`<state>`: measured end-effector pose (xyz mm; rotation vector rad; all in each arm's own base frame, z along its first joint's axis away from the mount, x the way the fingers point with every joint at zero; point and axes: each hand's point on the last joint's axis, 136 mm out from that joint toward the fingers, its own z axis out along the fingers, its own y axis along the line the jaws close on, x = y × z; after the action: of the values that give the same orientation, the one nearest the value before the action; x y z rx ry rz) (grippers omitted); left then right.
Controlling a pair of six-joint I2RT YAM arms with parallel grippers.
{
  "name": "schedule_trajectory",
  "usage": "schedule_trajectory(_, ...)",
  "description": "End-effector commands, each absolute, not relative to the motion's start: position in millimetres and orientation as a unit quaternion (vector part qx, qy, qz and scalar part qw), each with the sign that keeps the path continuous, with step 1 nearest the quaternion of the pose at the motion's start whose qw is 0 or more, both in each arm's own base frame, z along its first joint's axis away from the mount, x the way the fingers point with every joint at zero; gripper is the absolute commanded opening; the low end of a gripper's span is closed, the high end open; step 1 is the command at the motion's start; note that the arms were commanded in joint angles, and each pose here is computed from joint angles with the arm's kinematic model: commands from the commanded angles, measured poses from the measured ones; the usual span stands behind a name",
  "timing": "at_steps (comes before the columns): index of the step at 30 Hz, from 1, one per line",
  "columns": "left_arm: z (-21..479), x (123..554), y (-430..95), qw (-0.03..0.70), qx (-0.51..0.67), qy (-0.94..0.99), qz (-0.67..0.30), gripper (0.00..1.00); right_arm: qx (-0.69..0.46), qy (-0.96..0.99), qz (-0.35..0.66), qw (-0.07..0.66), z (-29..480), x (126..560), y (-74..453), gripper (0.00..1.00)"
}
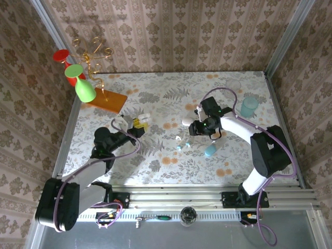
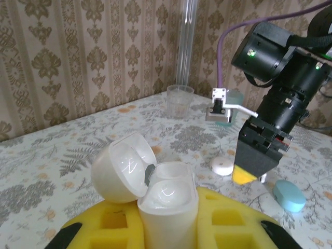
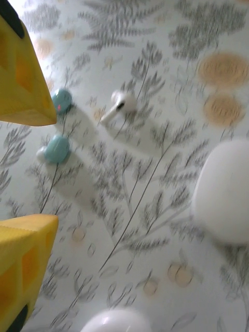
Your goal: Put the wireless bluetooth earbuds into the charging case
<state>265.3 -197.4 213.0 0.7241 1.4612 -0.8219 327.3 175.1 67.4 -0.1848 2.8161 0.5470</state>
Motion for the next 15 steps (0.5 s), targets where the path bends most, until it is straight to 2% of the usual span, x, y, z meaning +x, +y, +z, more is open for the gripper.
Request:
schedule_trajectory(1,203.6,267.5,-196.6,0.590,0.324,0.661,-0.332,0.00,-0.036,0.987,0.104,0.116,62.8,317.6,131.4,0.50)
schedule_trajectory(3,204.9,267.7,-198.8,0.590,0.330,0.659,-0.330,0.00,-0.012,0.991,0.086,0.101,57.4,312.6,114.4,0.51)
schedule_trajectory(10,206.2,262.3,-219.9,0.581,0.375,0.638,-0.338,0.00,0.033,0.992,0.094,0.078,38.6,308.6,87.2,0.68)
schedule_trajectory(15,206.2,264.1,-230.4,0.575,0.384,0.632,-0.350,0.00,0.037,0.988,0.135,0.067,28.7,315.1,96.9,0.70)
